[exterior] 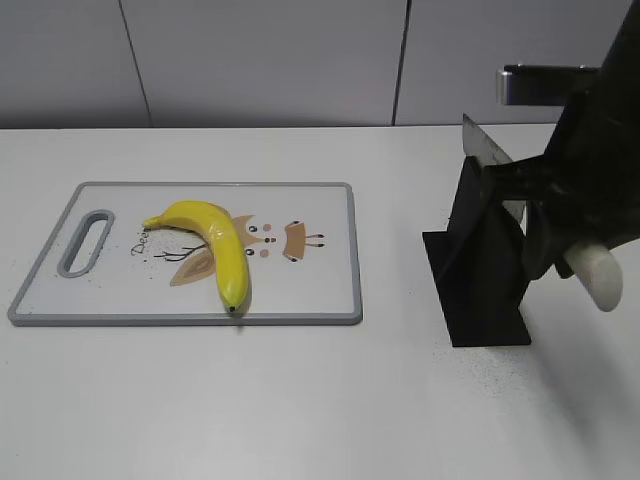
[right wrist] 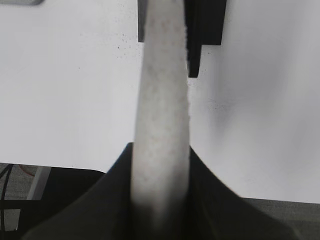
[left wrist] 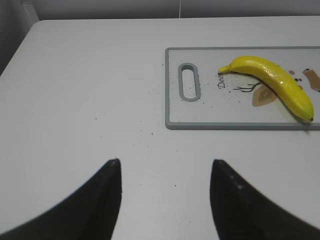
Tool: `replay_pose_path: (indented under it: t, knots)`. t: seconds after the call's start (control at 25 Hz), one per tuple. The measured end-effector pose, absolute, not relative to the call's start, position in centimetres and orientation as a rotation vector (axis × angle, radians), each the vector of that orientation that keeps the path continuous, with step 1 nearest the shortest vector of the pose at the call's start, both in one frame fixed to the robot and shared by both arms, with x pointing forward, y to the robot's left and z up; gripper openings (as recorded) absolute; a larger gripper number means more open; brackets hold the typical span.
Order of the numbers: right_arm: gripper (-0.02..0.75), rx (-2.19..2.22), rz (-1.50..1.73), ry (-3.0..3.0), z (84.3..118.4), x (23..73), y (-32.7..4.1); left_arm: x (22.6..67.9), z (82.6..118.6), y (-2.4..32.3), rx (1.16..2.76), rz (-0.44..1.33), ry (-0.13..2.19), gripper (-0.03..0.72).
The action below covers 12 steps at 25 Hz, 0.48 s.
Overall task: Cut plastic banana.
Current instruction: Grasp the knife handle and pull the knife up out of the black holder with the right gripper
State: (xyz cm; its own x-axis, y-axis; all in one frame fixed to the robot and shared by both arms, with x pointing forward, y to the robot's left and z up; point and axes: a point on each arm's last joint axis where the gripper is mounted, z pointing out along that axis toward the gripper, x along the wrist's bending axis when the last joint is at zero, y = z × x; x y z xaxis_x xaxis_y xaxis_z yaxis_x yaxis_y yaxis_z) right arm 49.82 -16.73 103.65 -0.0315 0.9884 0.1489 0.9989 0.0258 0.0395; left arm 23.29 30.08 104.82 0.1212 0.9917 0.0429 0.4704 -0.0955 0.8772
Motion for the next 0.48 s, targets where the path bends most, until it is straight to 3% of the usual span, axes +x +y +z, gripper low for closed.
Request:
replay_pose_path:
  t: [0.48]
  knots:
    - [0.164,-2.124,-0.391,-2.379,109.1,50.5,-17.3,23.3,104.8,30.1,1.669,0.904,1.440,0.529]
